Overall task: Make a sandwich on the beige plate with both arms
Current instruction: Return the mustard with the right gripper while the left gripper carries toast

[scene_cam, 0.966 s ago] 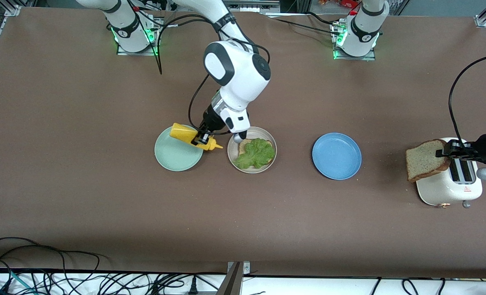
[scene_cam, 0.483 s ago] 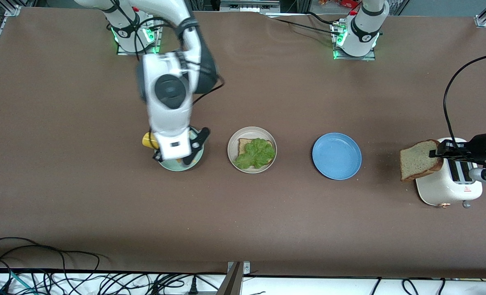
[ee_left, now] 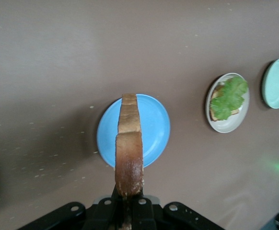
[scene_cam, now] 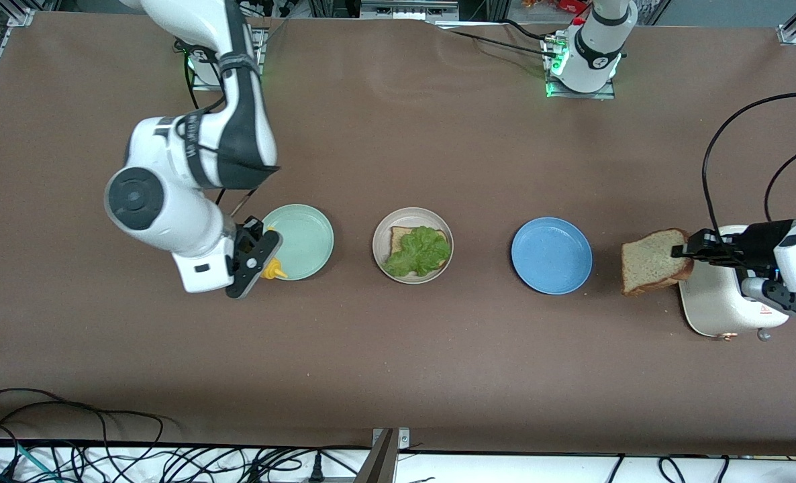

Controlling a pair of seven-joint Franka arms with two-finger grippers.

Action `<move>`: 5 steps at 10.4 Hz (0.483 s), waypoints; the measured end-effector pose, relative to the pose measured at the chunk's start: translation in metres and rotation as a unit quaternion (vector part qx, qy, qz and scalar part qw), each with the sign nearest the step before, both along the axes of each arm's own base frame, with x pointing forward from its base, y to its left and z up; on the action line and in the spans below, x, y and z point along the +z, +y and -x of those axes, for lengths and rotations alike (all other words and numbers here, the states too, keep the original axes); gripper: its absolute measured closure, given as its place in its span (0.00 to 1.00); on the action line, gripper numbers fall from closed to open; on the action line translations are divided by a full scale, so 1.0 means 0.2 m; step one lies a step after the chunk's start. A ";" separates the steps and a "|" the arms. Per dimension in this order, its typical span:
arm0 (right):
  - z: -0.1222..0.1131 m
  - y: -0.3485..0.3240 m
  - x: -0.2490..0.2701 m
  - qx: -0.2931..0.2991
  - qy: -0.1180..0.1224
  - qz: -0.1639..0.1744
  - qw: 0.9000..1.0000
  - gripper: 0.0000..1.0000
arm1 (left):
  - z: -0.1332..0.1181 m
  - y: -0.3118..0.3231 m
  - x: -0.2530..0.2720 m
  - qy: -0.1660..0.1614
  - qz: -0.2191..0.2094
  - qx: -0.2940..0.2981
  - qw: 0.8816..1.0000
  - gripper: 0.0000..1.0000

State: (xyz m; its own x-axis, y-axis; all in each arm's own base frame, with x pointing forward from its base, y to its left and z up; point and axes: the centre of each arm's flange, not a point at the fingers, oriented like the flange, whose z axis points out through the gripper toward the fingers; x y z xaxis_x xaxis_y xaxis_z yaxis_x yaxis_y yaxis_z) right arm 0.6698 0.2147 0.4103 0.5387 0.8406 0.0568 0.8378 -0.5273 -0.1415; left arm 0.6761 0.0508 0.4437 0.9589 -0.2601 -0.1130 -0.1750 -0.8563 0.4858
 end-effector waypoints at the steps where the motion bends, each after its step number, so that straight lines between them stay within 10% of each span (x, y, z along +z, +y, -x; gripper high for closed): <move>1: -0.04 -0.16 -0.02 -0.006 0.008 -0.032 0.999 0.93 | -0.01 -0.07 -0.04 0.013 0.012 0.007 1.000 0.91; 5: -0.10 -0.50 -0.09 0.008 0.007 -0.118 0.993 0.93 | -0.04 -0.52 -0.17 0.083 0.052 0.040 0.994 0.91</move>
State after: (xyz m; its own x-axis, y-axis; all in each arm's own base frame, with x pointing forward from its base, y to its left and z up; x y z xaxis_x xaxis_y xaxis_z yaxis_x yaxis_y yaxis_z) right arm 0.6903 0.1142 0.3931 0.5273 0.8136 0.2450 0.8430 -0.4648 -0.2709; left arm 0.6835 -0.0539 0.4090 0.9472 -0.2029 -0.2481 -0.0189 -0.8081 0.5888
